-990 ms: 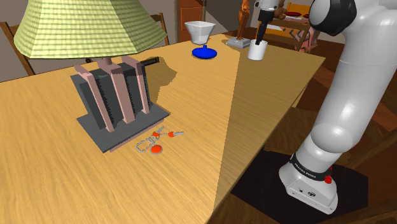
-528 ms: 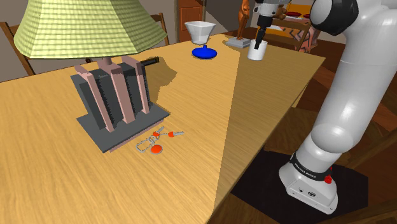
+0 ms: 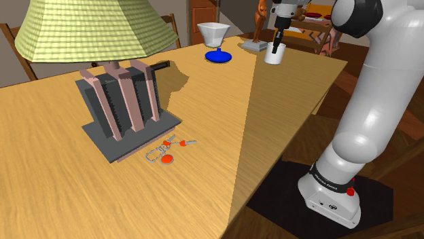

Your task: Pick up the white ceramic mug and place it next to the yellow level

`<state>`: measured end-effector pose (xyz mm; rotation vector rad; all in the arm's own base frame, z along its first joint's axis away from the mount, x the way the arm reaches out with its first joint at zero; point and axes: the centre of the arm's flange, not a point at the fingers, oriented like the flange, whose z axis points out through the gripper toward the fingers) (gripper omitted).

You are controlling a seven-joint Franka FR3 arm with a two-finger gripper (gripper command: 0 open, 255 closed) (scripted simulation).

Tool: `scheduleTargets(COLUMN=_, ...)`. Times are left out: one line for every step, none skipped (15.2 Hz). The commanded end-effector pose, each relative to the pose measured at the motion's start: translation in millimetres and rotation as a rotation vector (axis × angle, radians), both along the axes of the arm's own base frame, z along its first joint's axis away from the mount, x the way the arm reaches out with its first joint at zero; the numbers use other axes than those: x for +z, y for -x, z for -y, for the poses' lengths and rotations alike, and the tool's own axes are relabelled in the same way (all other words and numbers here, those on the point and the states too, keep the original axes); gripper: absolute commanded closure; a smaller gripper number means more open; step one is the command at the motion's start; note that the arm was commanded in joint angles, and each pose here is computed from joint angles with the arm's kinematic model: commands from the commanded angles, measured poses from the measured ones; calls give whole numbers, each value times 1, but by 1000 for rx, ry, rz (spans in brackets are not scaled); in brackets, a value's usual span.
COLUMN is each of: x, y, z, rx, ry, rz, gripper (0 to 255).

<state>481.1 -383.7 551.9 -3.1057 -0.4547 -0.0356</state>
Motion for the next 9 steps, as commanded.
scheduleTargets(x=0, y=0, z=0, rx=0, ry=0, rz=0, gripper=255)
scheduleTargets(x=0, y=0, z=0, rx=0, ry=0, rz=0, gripper=255)
scheduleTargets(x=0, y=0, z=0, rx=0, ry=0, rz=0, gripper=255)
scheduleTargets(x=0, y=0, z=0, rx=0, ry=0, rz=0, gripper=255)
scheduleTargets(x=0, y=0, z=0, rx=0, ry=0, rz=0, gripper=255)
scheduleTargets(x=0, y=0, z=0, rx=0, ry=0, rz=0, gripper=255)
scheduleTargets(x=5, y=0, z=0, rx=0, ry=0, rz=0, gripper=255)
scheduleTargets(x=10, y=0, z=0, rx=0, ry=0, rz=0, gripper=255)
scheduleTargets(x=16, y=0, z=0, rx=0, ry=0, rz=0, gripper=255)
